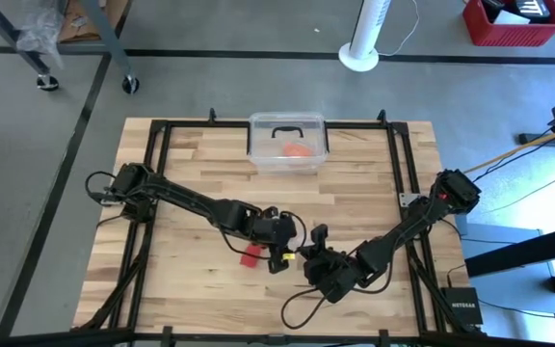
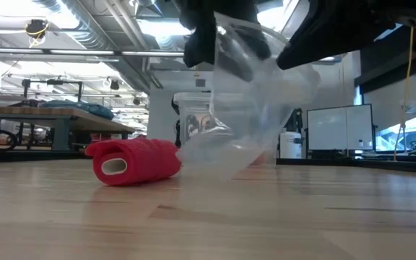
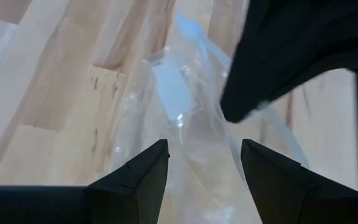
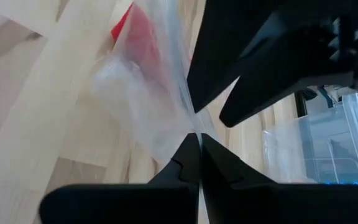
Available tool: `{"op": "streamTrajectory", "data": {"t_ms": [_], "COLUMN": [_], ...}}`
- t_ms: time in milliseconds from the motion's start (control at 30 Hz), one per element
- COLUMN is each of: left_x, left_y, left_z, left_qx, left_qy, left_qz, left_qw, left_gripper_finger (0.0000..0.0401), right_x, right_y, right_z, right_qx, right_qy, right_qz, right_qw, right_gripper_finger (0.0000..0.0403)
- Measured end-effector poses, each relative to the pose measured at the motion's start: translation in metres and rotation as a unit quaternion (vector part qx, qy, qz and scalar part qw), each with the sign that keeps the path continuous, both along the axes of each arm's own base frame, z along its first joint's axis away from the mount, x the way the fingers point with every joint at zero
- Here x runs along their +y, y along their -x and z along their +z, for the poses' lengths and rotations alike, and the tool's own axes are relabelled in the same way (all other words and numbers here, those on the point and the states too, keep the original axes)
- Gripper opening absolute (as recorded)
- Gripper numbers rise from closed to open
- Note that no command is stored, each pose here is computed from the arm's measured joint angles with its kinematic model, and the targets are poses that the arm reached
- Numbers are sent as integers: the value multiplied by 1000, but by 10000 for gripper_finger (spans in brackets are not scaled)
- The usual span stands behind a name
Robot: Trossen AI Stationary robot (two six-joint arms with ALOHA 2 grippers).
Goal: Roll bandage
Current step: Open the transparent zip bag
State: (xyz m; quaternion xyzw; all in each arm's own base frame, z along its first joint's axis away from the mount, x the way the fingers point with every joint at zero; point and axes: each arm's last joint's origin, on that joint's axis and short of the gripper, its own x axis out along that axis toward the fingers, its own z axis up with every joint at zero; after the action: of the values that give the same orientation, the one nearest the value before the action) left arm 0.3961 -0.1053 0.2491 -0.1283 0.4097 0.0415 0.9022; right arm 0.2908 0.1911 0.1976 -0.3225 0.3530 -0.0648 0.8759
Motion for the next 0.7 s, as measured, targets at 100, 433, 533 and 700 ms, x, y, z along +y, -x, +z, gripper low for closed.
{"op": "streamTrajectory", "data": {"t_ms": [100,433,533,700], "left_x": [1,2,1,-5], "left_y": [0,3,1,0], "left_z": [0,12,14,18], "left_qx": [0,-20,-34,-54], "left_qy": [-6,-2,-3,3], "left_qz": [6,5,-3,-24], "left_qw": [1000,1000,999,998], "left_gripper_finger": [194,194,194,194], "right_x": [0,1,1,1], "right_y": [0,-1,-1,-1], "right_z": [0,0,0,0], "right_qx": [0,4,3,4], "right_qy": [-1,-14,-15,-15], "right_qz": [0,10,10,10], "right_qw": [1000,1000,1000,1000], "right_gripper_finger": [5,5,5,5]}}
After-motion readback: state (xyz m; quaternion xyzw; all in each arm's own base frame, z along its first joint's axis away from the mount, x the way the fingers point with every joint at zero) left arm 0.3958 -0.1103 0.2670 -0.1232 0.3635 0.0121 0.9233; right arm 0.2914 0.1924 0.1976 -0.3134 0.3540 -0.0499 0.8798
